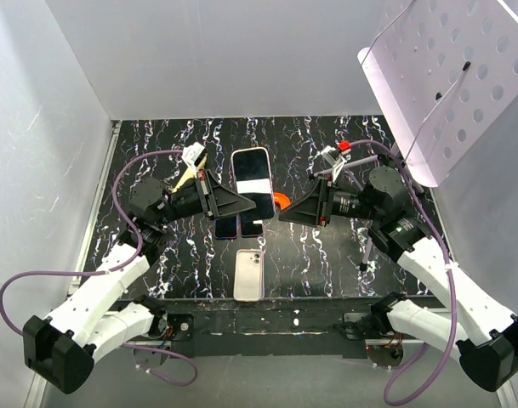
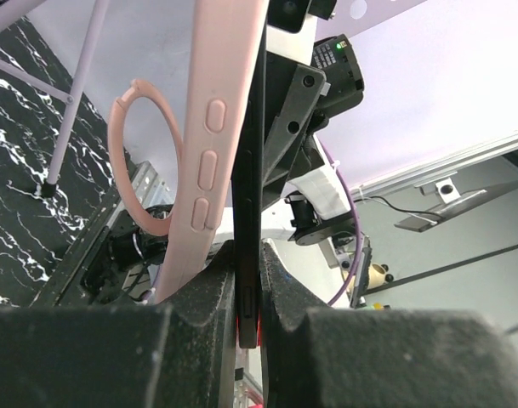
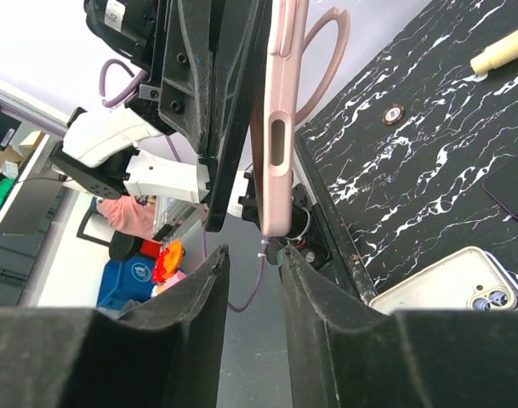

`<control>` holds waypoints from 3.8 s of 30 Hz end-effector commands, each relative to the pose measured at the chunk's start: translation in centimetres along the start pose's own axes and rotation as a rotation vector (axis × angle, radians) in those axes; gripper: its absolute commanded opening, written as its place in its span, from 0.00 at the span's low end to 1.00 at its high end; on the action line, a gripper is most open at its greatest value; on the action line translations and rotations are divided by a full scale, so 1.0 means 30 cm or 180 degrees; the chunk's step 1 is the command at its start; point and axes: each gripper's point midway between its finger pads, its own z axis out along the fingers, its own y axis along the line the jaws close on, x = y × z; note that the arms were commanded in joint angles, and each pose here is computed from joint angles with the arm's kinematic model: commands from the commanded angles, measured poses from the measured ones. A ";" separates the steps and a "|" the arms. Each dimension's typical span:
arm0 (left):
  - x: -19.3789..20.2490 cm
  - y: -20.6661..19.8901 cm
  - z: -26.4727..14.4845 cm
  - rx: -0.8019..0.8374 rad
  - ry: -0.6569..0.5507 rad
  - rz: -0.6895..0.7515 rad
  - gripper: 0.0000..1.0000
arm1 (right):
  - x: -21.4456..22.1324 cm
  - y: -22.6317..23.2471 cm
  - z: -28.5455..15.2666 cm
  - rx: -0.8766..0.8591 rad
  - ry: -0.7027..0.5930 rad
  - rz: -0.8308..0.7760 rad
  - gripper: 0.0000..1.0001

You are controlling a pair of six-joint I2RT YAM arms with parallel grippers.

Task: Take the phone out of the phone case
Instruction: Remove the phone case from the phone, then place the phone at the center of the board.

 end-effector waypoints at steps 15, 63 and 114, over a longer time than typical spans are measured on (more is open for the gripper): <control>0.014 -0.068 -0.016 0.0342 0.0064 -0.0017 0.00 | -0.016 0.000 0.078 -0.0361 -0.0035 0.0234 0.33; -0.033 0.943 -0.528 -0.4029 0.0637 0.0940 0.00 | -0.025 -0.348 -0.235 0.2590 -0.0372 -0.0320 0.01; 0.043 1.218 -0.543 -0.3824 0.0983 -0.0756 0.25 | -0.020 -0.293 -0.316 0.2571 -0.0648 -0.0446 0.01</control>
